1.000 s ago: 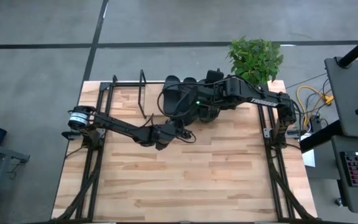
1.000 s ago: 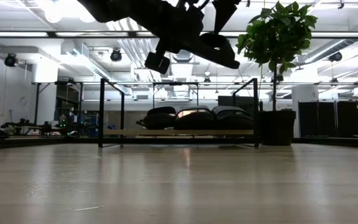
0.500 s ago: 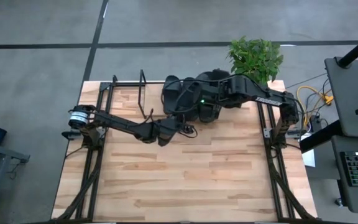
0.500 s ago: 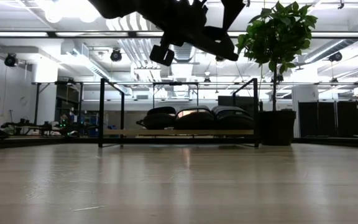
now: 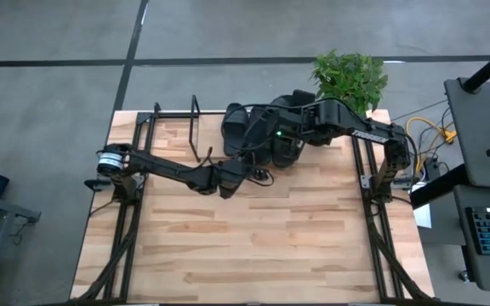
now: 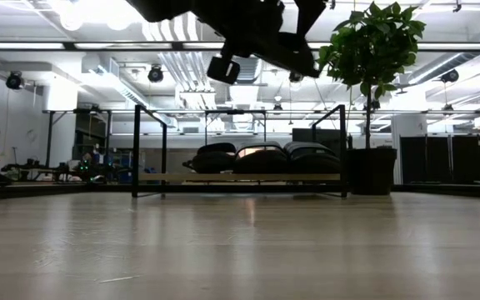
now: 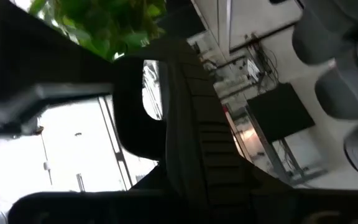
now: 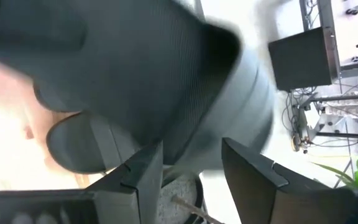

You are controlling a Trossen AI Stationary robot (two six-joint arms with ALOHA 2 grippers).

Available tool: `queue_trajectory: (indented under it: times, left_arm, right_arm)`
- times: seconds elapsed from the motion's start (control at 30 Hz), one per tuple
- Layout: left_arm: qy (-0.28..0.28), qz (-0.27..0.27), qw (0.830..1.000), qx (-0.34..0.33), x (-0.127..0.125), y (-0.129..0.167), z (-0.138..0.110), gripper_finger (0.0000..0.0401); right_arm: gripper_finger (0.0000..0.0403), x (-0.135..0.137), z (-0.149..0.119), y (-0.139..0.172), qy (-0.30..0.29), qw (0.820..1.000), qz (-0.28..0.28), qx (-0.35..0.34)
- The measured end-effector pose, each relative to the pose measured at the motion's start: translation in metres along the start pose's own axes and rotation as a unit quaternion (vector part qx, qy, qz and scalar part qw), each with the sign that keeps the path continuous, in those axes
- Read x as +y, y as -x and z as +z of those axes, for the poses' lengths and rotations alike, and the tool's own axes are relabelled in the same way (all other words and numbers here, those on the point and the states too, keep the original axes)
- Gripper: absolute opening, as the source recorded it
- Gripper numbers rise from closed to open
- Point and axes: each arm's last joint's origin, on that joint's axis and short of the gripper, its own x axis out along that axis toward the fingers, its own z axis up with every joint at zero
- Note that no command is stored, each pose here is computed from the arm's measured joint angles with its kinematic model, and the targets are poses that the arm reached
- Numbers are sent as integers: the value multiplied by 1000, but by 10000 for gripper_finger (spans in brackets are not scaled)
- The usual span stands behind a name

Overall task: Pick and place slides into the shelf
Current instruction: Put the black slides on the shelf

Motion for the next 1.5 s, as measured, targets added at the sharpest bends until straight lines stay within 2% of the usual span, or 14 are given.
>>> queue_trajectory:
  times: [0.23,0.67,0.8,0.93,1.03,1.17,1.5]
  left_arm:
    - [-4,0,1000,-4,-1,-7,17,33]
    - [12,3,1000,9,11,0,15,33]
    - [17,5,1000,10,12,1,15,33]
    - [23,7,1000,11,13,1,14,33]
    - [25,8,1000,11,13,1,14,33]
    - [46,10,999,10,14,1,13,35]
    - [171,23,985,-9,25,7,-2,164]
  right_arm:
    - [148,-4,0,-3,6,1000,-7,4]
    - [129,-12,-4,-8,16,999,-16,26]
    - [96,-12,-4,-8,24,999,-17,27]
    - [24,-12,-4,-8,42,999,-17,28]
    - [12,-12,-4,-9,49,998,-21,29]
    - [10,-13,-4,-8,50,997,-55,30]
    - [8,-13,4,-7,55,995,-77,-2]
